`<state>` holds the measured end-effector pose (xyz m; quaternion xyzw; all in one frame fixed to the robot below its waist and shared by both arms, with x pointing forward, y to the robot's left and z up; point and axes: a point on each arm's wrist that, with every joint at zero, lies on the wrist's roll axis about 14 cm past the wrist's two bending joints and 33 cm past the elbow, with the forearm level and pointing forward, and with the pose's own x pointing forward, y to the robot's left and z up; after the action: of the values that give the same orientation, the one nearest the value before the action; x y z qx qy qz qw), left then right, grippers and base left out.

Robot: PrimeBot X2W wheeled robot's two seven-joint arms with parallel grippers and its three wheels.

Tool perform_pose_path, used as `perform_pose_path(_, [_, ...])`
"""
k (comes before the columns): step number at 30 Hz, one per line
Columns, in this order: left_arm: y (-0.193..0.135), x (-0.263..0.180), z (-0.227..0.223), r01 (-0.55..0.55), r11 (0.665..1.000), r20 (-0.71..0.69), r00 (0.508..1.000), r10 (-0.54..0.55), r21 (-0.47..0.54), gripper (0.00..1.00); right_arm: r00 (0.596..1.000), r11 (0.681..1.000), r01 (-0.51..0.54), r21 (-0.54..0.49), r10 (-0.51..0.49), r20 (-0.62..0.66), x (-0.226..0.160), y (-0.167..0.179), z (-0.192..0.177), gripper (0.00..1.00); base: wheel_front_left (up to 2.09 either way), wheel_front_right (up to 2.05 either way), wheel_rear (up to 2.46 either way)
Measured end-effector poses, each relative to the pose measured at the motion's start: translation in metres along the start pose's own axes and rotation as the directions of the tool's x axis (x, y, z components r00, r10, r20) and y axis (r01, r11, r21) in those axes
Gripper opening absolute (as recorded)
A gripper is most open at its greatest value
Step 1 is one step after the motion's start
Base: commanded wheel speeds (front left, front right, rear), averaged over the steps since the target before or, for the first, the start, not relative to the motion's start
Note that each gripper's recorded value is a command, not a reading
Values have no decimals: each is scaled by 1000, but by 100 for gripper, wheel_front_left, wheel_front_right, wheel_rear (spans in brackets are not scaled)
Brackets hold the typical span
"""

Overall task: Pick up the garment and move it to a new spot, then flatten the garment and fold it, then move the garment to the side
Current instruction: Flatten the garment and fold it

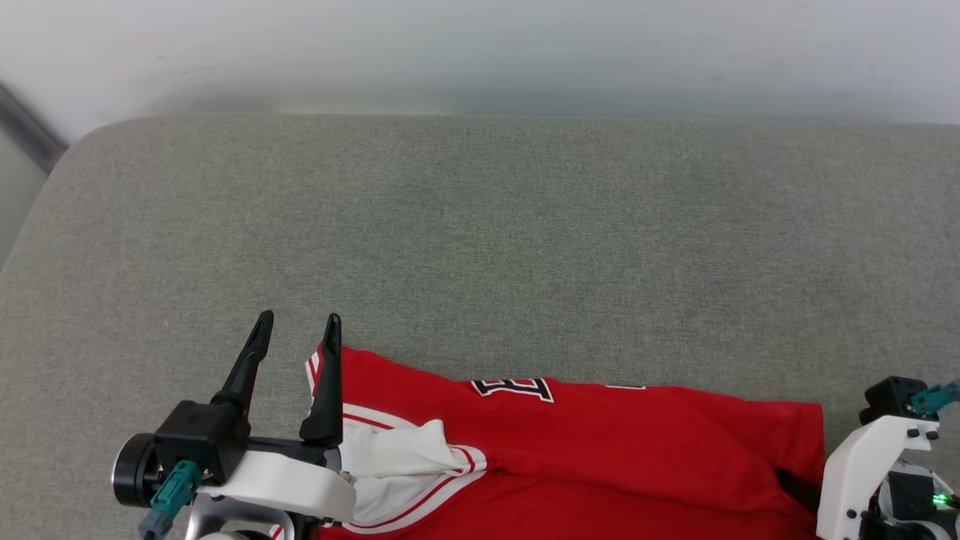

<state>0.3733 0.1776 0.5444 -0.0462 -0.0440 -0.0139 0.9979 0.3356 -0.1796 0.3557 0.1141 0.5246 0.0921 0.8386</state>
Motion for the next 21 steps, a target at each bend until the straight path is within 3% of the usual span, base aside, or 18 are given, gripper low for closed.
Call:
perform_pose_path(5, [-1,0,3,10,1000,7,1000,-10,8,100,1000,1000,-21,-7,21,10,0,8,4,0,0,0,0])
perform_pose_path(13, [1,-10,14,0,999,38,999,-1,37,100,991,999,-6,-34,10,133,-21,5,26,0,0,0,0])
perform_pose_path(21, [-10,-15,20,29,999,70,997,-32,33,100,970,992,107,69,-120,212,-61,-45,28,0,0,0,0])
